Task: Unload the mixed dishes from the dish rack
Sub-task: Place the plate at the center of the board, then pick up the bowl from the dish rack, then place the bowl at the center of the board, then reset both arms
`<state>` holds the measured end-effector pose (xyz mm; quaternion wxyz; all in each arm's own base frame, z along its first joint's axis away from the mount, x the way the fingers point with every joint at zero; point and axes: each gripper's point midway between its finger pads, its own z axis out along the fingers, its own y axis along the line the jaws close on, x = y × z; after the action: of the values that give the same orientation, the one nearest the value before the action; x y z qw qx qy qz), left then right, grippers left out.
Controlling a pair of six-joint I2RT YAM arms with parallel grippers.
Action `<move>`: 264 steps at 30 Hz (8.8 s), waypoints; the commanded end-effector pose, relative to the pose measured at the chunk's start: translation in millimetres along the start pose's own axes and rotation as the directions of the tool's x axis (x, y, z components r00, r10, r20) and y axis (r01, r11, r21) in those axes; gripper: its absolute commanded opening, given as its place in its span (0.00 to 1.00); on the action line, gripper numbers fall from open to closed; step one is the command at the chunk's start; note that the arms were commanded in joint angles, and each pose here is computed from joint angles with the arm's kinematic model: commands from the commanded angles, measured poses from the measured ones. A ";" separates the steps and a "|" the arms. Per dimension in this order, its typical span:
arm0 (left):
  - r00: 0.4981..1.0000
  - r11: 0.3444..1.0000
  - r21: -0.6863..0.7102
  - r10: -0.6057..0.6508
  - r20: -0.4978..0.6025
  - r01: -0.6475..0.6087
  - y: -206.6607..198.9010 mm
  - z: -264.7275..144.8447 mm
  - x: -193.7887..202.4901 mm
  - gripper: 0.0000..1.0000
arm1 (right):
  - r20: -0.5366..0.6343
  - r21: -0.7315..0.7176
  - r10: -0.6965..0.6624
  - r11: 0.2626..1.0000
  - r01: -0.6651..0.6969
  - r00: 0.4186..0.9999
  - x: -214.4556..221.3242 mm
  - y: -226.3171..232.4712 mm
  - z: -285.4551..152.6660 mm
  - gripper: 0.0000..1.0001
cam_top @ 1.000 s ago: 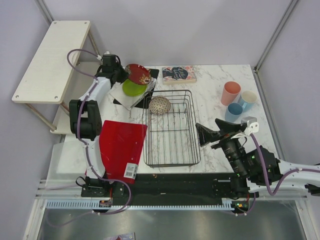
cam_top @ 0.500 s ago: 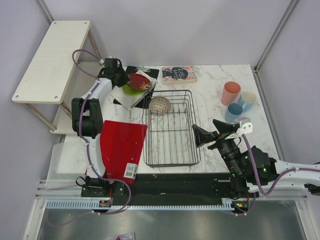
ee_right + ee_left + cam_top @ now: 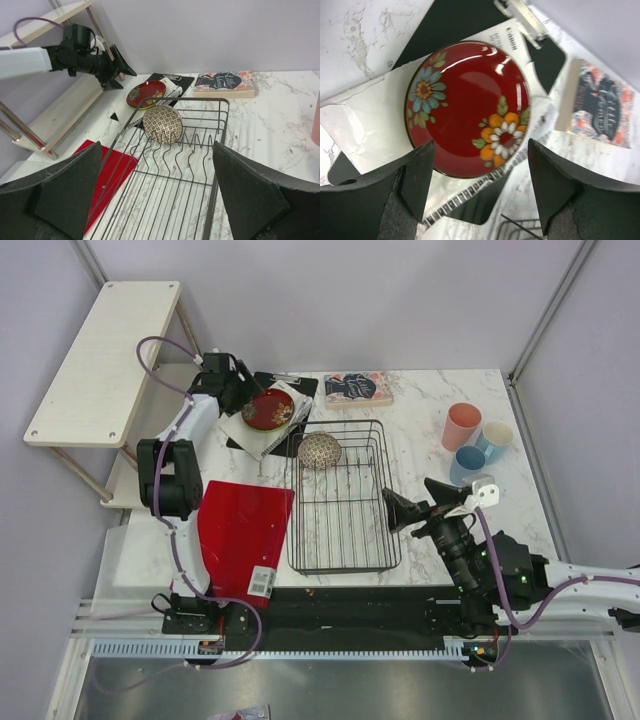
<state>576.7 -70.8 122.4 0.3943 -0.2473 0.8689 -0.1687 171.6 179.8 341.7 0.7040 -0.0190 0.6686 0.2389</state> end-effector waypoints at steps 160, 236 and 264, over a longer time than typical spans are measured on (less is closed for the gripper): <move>0.817 0.838 0.142 0.455 0.353 -0.527 -98.8 -283.0 130.4 0.92 | -0.683 -0.013 0.075 0.993 -0.114 0.726 97.8 11.5 184.7 0.00; 0.999 0.993 -0.116 -0.010 0.041 0.014 -24.0 11.0 -22.1 0.54 | -0.369 0.099 0.041 0.995 -0.005 0.929 73.4 -56.8 115.0 0.98; 0.828 0.826 0.116 0.525 0.199 -0.552 -117.0 -283.6 185.2 0.99 | -0.259 0.111 0.084 0.992 -0.057 0.962 63.6 -68.4 90.9 0.98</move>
<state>320.3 -263.4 246.5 0.4650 0.0095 0.8691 -0.1682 283.3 175.5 255.9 0.5767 -0.0072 0.7896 0.2096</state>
